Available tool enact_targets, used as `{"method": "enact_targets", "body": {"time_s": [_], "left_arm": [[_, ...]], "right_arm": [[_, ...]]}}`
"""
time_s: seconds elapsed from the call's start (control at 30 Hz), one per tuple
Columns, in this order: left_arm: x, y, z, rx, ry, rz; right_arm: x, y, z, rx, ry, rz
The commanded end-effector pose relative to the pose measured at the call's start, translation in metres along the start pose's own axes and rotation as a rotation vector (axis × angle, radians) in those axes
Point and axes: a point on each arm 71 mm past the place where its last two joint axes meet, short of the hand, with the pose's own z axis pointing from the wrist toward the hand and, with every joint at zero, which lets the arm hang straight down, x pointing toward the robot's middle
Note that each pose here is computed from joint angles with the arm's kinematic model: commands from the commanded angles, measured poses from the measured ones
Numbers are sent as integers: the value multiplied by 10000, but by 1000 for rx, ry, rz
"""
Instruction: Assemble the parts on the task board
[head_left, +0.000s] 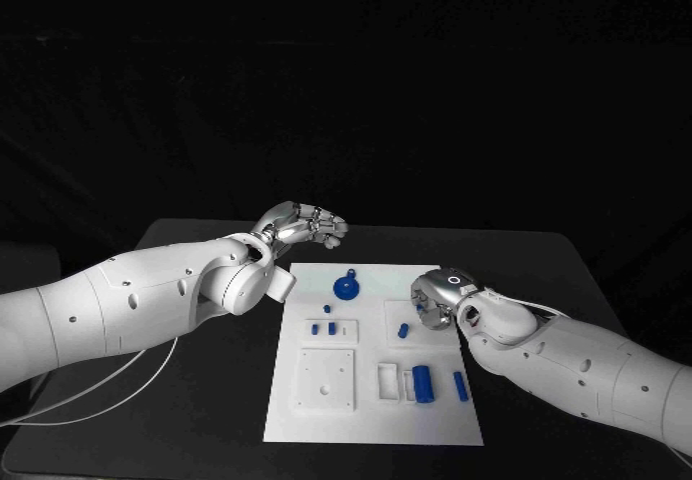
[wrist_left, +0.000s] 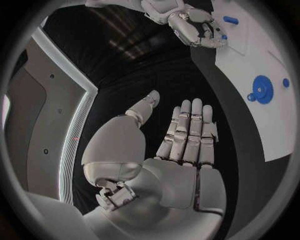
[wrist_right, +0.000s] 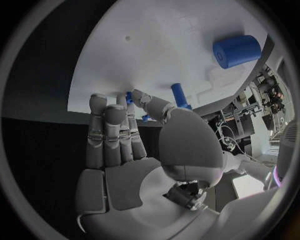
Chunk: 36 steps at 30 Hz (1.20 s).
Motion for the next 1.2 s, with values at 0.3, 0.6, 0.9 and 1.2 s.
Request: {"method": "enact_targets", "body": {"time_s": [0.3, 0.6, 0.9, 1.2], "left_arm": [[-13, -18, 7, 4, -7, -4], [-47, -7, 6, 2, -16, -1], [-73, 0, -3, -1, -22, 1], [-97, 6, -7, -1, -28, 3]], "right_arm": [[99, 53, -75, -12, 4, -11], [26, 40, -91, -15, -23, -3], [-105, -12, -120, -10, -50, 2], [-319, -12, -181, -22, -106, 41]]}}
